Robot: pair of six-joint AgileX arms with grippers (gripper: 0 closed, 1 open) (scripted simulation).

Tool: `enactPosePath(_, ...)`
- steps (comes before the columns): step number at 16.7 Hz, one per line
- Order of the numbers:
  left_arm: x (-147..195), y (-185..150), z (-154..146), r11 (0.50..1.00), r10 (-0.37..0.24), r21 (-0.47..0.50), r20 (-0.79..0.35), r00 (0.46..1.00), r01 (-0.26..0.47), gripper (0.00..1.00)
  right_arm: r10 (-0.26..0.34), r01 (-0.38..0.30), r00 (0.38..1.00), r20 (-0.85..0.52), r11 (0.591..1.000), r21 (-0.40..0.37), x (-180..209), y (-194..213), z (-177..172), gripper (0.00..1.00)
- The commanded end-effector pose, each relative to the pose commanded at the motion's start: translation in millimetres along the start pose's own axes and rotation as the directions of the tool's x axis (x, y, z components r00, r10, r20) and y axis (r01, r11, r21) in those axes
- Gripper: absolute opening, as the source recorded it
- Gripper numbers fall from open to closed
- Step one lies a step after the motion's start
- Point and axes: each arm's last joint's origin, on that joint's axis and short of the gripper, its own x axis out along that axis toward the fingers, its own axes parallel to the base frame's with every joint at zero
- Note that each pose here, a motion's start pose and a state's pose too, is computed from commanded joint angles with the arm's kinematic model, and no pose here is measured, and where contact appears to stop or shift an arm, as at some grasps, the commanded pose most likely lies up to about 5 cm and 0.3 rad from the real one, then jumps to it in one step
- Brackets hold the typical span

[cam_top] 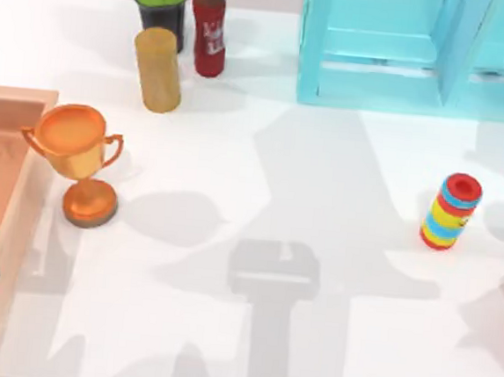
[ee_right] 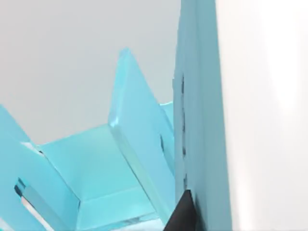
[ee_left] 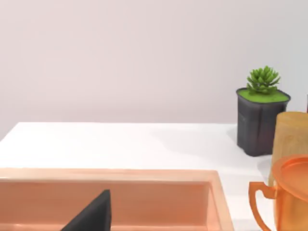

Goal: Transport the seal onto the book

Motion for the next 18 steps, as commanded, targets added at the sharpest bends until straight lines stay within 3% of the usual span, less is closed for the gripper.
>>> enactPosePath(3, 0.0, 0.0, 0.0, 1.0, 0.0, 0.0, 0.0, 1.0, 0.0, 1.0, 0.008, -0.008, 1.0, 0.0, 1.0, -0.023, 4.6, 7.3, -0.8, 0.0)
enactPosePath(5, 0.0, 0.0, 0.0, 1.0, 0.0, 0.0, 0.0, 1.0, 0.0, 1.0, 0.026, -0.027, 1.0, -0.003, 0.997, -0.079, 13.2, 24.3, -4.3, 0.0)
enactPosePath(8, 0.0, 0.0, 0.0, 1.0, 0.0, 0.0, 0.0, 1.0, 0.0, 1.0, 0.055, -0.058, 0.998, -0.017, 0.973, -0.222, 29.0, 62.7, -19.1, 0.0)
enactPosePath(11, 0.0, 0.0, 0.0, 1.0, 0.0, 0.0, 0.0, 1.0, 0.0, 1.0, 0.064, -0.08, 0.997, -0.052, 0.902, -0.423, 43.1, 108.7, -51.1, 0.0)
enactPosePath(14, 0.0, 0.0, 0.0, 1.0, 0.0, 0.0, 0.0, 1.0, 0.0, 1.0, 0.044, -0.1, 0.994, -0.102, 0.753, -0.65, 48.6, 154.8, -100.8, 0.0)
enactPosePath(16, 0.0, 0.0, 0.0, 1.0, 0.0, 0.0, 0.0, 1.0, 0.0, 1.0, 0.021, -0.117, 0.991, -0.131, 0.606, -0.787, 44.9, 182.1, -139.4, 0.0)
enactPosePath(18, 0.0, 0.0, 0.0, 1.0, 0.0, 0.0, 0.0, 1.0, 0.0, 1.0, -0.004, -0.132, 0.989, -0.148, 0.432, -0.892, 35.4, 204.6, -178.5, 0.0)
